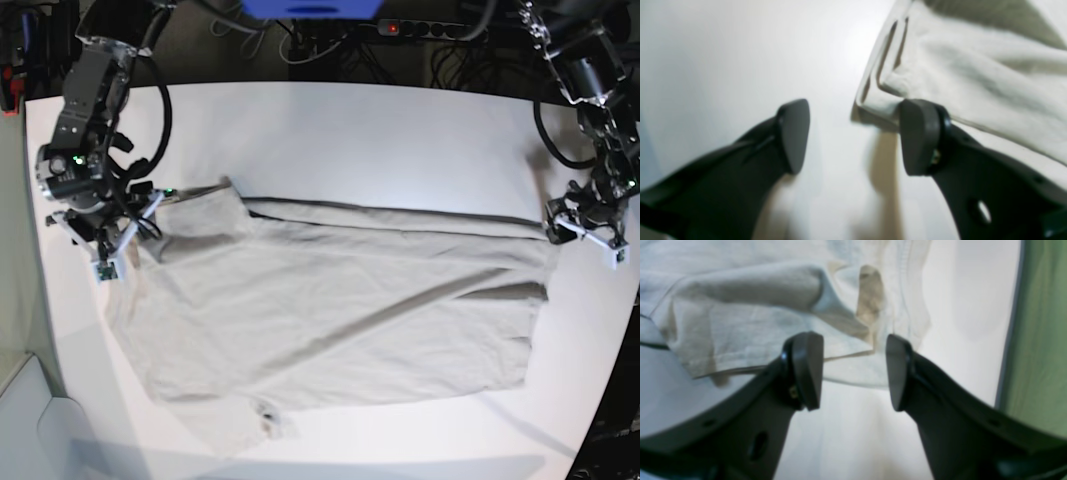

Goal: Layout the t-shirt on the table in an organized manner, then fold the t-shirt properly

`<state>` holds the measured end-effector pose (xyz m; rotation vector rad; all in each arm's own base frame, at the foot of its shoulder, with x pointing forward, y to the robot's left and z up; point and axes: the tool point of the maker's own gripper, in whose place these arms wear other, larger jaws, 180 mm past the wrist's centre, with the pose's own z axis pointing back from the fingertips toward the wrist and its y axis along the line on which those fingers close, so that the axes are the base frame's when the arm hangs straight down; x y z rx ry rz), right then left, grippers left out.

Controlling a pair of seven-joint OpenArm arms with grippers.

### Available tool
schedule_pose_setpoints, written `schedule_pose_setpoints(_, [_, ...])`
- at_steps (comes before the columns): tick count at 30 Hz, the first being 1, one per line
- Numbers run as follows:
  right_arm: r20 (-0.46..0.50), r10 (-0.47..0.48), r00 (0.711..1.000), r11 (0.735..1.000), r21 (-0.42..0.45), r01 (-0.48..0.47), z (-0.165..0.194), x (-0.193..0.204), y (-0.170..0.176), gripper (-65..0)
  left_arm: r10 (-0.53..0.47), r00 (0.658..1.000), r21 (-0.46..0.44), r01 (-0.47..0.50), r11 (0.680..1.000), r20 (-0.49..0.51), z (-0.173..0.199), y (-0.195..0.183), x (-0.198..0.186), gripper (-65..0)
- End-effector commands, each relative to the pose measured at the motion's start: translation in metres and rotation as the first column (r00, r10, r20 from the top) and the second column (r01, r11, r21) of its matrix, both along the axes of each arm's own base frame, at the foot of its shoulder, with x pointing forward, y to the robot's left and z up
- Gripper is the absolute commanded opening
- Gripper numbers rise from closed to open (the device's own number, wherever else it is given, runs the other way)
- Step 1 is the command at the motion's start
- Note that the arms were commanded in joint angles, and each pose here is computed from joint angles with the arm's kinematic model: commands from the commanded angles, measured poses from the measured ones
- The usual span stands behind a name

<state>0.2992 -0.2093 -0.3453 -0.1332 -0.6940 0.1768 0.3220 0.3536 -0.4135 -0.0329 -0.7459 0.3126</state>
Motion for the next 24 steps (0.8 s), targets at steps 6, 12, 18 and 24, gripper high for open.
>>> schedule_pose_setpoints(6, [0.044,0.008,0.999,1.0,-0.008,-0.007,0.011,0.008,-0.002,-34.0,0.0,0.998,0.014,-0.001,1.0,0.065,0.021,0.006,0.018,-35.2])
schedule_pose_setpoints(12, [0.044,0.008,0.999,1.0,-0.008,-0.007,0.011,0.008,-0.002,-34.0,0.01,0.998,-0.008,-0.01,1.0,0.055,0.015,0.006,0.021,-37.2])
schedule_pose_setpoints(18, [0.044,0.008,0.999,1.0,-0.008,-0.007,0.011,0.008,-0.002,-34.0,0.017,0.999,-0.019,-0.016,1.0,0.05,0.011,0.006,0.02,-37.7])
schedule_pose_setpoints(24, [0.045,0.008,0.999,1.0,-0.008,-0.007,0.012,0.008,-0.002,-34.0,-0.062,0.995,0.018,0.061,0.998,0.074,0.011,-0.013,0.034,-49.6])
